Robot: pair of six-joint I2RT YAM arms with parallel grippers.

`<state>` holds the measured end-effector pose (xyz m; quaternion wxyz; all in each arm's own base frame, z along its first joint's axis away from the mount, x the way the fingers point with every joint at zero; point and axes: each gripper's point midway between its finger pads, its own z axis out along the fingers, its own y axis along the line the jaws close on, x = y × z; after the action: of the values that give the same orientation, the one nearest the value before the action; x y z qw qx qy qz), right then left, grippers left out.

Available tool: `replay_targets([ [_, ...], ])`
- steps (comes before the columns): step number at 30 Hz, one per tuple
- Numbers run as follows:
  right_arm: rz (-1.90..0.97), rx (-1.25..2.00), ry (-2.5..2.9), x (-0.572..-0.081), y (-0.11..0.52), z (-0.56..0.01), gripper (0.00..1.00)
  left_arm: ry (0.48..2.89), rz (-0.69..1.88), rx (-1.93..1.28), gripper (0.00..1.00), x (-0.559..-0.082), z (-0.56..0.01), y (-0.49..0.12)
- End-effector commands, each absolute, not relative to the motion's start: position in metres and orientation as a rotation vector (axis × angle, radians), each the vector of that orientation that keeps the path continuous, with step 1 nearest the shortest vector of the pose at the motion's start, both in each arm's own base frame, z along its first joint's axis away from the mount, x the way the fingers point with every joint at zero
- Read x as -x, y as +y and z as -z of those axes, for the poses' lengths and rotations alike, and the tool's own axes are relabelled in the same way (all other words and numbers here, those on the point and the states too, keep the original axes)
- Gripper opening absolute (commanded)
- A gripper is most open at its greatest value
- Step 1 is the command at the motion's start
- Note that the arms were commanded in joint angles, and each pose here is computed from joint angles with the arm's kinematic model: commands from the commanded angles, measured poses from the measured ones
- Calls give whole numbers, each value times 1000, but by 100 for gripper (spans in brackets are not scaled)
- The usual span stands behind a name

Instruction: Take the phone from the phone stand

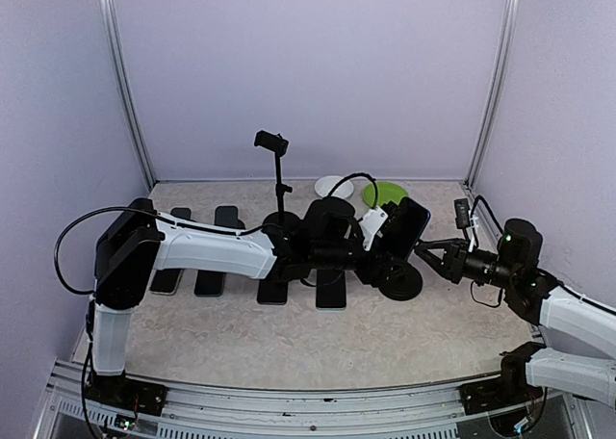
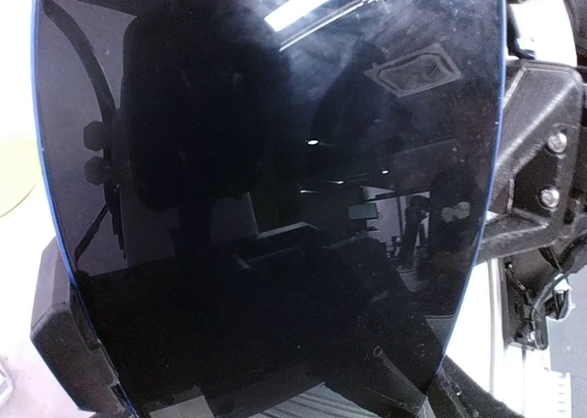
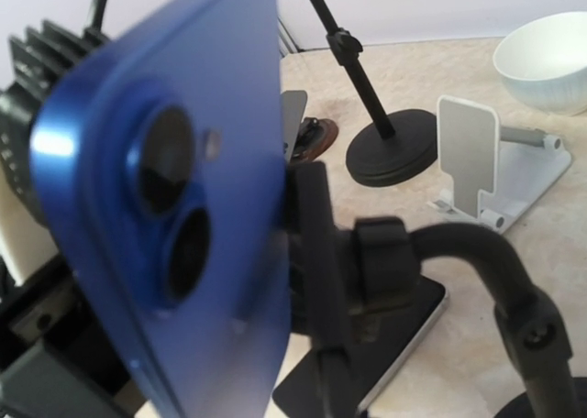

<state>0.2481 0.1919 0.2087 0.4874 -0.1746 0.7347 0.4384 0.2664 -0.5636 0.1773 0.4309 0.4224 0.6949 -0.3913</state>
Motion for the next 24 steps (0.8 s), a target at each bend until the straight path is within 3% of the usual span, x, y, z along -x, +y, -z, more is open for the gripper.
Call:
replay_targets([
  [1, -1028, 344, 1809, -257, 179, -201, 0, 1638, 1009, -991, 19, -281, -212, -558],
  [16, -1018, 307, 1755, -271, 179, -209, 0, 1396, 1303, -1237, 20, -188, -255, -579],
  [24, -1007, 302, 1704, -283, 180, -222, 0, 1375, 1301, -1224, 19, -183, -264, -576],
])
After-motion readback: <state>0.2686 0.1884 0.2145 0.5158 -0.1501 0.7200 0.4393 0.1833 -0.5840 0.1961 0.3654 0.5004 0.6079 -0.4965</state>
